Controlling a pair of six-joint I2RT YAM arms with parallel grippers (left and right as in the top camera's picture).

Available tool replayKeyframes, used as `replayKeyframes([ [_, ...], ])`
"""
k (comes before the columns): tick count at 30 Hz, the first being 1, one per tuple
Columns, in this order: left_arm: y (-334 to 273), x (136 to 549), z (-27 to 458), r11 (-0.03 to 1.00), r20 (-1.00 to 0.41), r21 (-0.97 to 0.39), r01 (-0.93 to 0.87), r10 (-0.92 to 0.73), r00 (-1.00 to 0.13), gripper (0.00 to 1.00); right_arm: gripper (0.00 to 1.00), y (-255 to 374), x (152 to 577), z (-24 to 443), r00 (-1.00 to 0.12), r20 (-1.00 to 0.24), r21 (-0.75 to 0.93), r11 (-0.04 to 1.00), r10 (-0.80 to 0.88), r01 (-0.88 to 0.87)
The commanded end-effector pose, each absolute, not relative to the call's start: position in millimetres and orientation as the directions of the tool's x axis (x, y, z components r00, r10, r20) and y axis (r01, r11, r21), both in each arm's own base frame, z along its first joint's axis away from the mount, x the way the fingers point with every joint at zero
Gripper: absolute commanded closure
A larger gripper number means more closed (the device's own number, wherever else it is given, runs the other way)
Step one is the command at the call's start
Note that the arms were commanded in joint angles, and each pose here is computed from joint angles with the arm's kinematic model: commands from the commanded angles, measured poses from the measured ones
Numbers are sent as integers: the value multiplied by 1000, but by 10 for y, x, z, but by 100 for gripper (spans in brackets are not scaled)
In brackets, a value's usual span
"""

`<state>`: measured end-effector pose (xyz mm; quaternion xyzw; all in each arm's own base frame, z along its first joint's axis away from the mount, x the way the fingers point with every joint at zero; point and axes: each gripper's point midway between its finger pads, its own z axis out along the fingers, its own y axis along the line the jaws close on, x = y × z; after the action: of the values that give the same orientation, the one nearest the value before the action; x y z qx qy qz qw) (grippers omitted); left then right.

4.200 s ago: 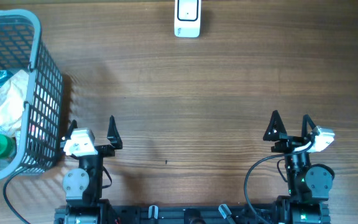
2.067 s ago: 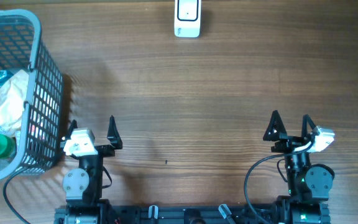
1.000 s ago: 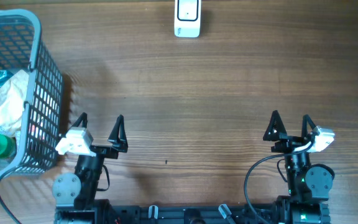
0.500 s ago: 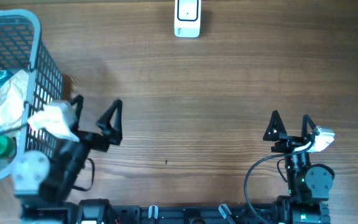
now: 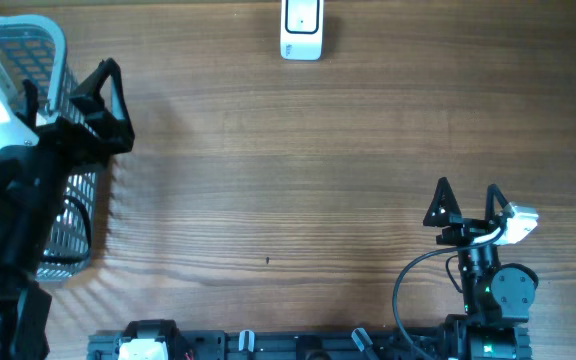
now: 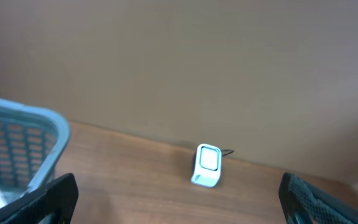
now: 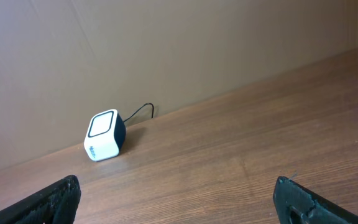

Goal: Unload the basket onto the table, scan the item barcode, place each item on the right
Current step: 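Move the left gripper over the basket and lower toward the green jar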

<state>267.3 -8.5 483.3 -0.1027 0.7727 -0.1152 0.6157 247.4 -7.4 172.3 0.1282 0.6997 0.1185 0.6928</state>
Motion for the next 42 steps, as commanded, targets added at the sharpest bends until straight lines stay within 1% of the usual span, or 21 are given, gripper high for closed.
replayKeyframes([
  [1,135,2708,4807,956,-937,-260,-133,-284,-206,0,0,-98,2470,1742,6,-942,336,942,335,26],
  [3,368,2679,4785,930,-935,-258,-262,-308,-174,0,0,-98,2470,1742,6,-942,336,942,335,26],
  [5,633,2601,4756,879,-933,-258,-400,-335,-134,0,0,-98,2470,1742,6,-942,335,942,335,26],
  [9,968,2477,4698,812,-933,-234,-535,-342,-111,0,0,-98,2470,1742,6,-942,336,942,335,26],
  [11,1181,2397,4621,744,-917,-259,-617,-390,-85,0,0,-98,2470,1742,6,-942,336,942,335,26],
  [14,1515,2269,4481,608,-878,-317,-728,-478,-16,0,0,-98,2470,1742,6,-942,335,942,335,26],
  [15,1591,2235,4437,573,-865,-333,-749,-501,1,0,0,-97,2470,1742,6,-942,336,942,335,25],
  [16,1719,2182,4344,501,-832,-374,-781,-554,43,0,0,-98,2470,1742,6,-942,336,942,336,26],
  [20,1961,2113,4098,358,-741,-444,-821,-663,112,0,0,-98,2470,1742,6,-942,335,942,335,26],
  [22,2084,2082,3965,293,-704,-449,-844,-698,132,0,0,-98,2470,1742,6,-942,336,942,335,26],
  [27,2357,2091,3624,185,-642,-402,-897,-755,132,0,0,-97,2470,1742,6,-942,336,942,335,25],
  [31,2520,2172,3273,136,-584,-329,-935,-807,88,0,0,-97,2470,1742,6,-942,336,942,335,25],
  [33,2571,2216,3112,140,-561,-281,-949,-826,44,0,0,-98,2470,1742,6,-942,336,942,335,26],
  [36,2644,2288,2873,192,-534,-192,-962,-843,-62,0,0,-97,2470,1742,6,-942,336,942,335,25],
  [40,2651,2297,2550,245,-459,-87,-966,-870,-179,0,0,-98,2470,1742,6,-942,335,942,335,26],
  [42,2656,2302,2418,306,-438,-39,-951,-861,-259,0,0,-98,2470,1742,6,-942,336,942,335,26],
])
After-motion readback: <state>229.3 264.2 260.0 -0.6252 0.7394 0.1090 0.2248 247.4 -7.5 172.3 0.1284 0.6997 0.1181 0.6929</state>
